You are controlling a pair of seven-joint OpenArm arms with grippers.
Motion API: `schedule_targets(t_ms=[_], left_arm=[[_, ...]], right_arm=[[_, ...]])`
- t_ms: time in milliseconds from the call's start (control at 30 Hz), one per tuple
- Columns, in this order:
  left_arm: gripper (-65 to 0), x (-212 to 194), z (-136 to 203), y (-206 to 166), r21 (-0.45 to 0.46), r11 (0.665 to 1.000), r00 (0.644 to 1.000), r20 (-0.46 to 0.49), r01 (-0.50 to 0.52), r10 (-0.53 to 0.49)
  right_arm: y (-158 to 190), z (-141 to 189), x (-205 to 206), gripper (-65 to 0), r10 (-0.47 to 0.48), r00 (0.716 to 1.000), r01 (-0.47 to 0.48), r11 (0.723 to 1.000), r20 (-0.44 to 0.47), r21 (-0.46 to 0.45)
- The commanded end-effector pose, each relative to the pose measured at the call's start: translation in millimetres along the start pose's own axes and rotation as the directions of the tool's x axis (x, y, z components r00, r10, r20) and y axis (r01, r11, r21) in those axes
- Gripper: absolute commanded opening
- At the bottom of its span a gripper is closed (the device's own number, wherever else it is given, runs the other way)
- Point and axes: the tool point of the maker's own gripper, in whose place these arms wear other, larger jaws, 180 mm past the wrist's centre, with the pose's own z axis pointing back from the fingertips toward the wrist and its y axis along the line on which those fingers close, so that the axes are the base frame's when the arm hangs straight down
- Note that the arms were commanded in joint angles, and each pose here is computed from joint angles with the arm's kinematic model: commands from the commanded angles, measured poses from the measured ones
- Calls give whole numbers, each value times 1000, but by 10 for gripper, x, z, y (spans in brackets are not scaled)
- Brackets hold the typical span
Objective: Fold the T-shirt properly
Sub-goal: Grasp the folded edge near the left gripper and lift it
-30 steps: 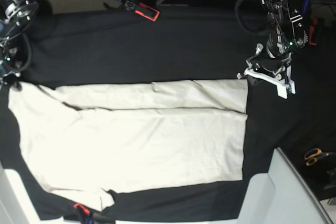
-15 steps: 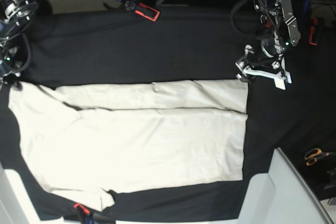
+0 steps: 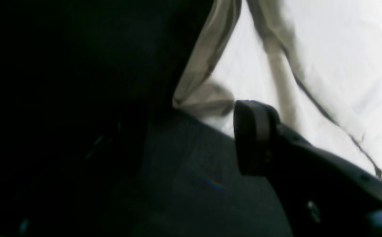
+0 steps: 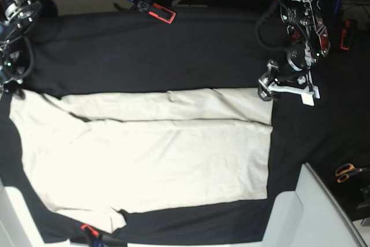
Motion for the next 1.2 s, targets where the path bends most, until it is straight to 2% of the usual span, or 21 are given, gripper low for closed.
schedule_targets(t_ms=[0, 300, 500, 567, 700, 733, 933, 967, 1033, 1167], left_arm=[[-244, 24, -2, -33, -9, 1000, 1000, 2, 4, -4], [-245, 22, -218, -137, -23, 999, 999, -36, -38, 37], [-252, -53, -228, -177, -29, 998, 998, -47, -47, 46], [-303, -77, -228, -168, -27, 998, 998, -51, -49, 48], [-513, -62, -230, -151, -25, 998, 997, -48, -59, 57], [-550, -56, -231, -156, -26, 998, 997, -47, -59, 57], [-564, -42, -234, -169, -29, 998, 997, -44, -60, 58], [-574, -62, -238, -180, -30, 998, 997, -49, -53, 51], [-648, -69, -236, -167, -24, 998, 997, -51, -54, 53], [-650, -72, -232, -144, -20, 998, 997, -55, -52, 51]], right_arm=[[10, 7, 15, -647, 9, 1000, -9, 1000, -9, -12], [10, 7, 15, -647, 9, 1000, -9, 1000, -9, -12], [10, 7, 15, -647, 9, 1000, -9, 1000, -9, -12], [10, 7, 15, -647, 9, 1000, -9, 1000, -9, -12], [10, 7, 15, -647, 9, 1000, -9, 1000, -9, -12], [10, 7, 15, -647, 9, 1000, -9, 1000, -9, -12], [10, 7, 15, -647, 9, 1000, -9, 1000, -9, -12], [10, 7, 15, -647, 9, 1000, -9, 1000, -9, -12], [10, 7, 13, -647, 9, 1000, -9, 1000, -10, -12], [-8, 49, -7, -648, 21, 999, -22, 1000, -37, -14]])
